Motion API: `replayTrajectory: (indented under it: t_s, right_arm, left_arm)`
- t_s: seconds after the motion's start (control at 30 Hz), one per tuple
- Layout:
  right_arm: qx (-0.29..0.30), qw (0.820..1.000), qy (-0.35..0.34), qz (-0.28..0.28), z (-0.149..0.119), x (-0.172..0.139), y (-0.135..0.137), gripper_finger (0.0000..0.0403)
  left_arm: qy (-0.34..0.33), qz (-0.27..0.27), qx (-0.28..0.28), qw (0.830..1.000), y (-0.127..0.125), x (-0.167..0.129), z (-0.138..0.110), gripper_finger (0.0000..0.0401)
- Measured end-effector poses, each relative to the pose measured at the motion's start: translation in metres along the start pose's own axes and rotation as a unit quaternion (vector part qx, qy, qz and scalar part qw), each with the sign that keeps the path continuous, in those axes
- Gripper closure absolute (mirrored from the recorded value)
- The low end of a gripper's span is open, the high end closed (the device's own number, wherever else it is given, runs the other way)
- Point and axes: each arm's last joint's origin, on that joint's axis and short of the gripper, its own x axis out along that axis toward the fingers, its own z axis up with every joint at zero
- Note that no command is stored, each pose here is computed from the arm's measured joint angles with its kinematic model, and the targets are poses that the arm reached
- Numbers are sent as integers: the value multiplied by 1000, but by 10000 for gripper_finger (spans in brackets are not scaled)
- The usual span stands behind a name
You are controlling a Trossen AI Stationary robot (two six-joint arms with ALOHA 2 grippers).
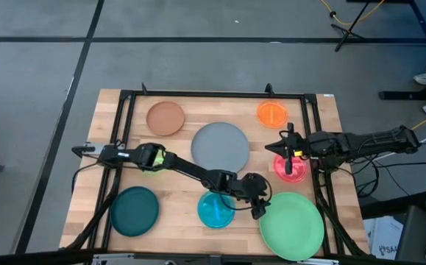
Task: Stack plastic plates
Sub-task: Stack the green plate on top of the gray plate
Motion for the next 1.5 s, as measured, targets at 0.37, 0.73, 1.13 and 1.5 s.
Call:
replayTrajectory:
  t_s: [0.37, 0.73, 1.13, 1.5]
  right_arm:
    - [36, 999, 12, 3, -2, 0, 0, 400]
    - [36, 999, 13, 6, -2, 0, 0, 400]
    - [31, 999, 22, 9, -4, 0, 0, 400]
    - [31, 999, 25, 9, -5, 0, 0, 400]
  left_arm:
    - [10, 10, 14, 1000, -19, -3, -19, 204]
    - [4, 42, 17, 999, -17, -4, -22, 204]
    - [20, 4, -14, 1000, -2, 22, -46, 204]
    - [35, 20, -3, 999, 4, 24, -49, 260]
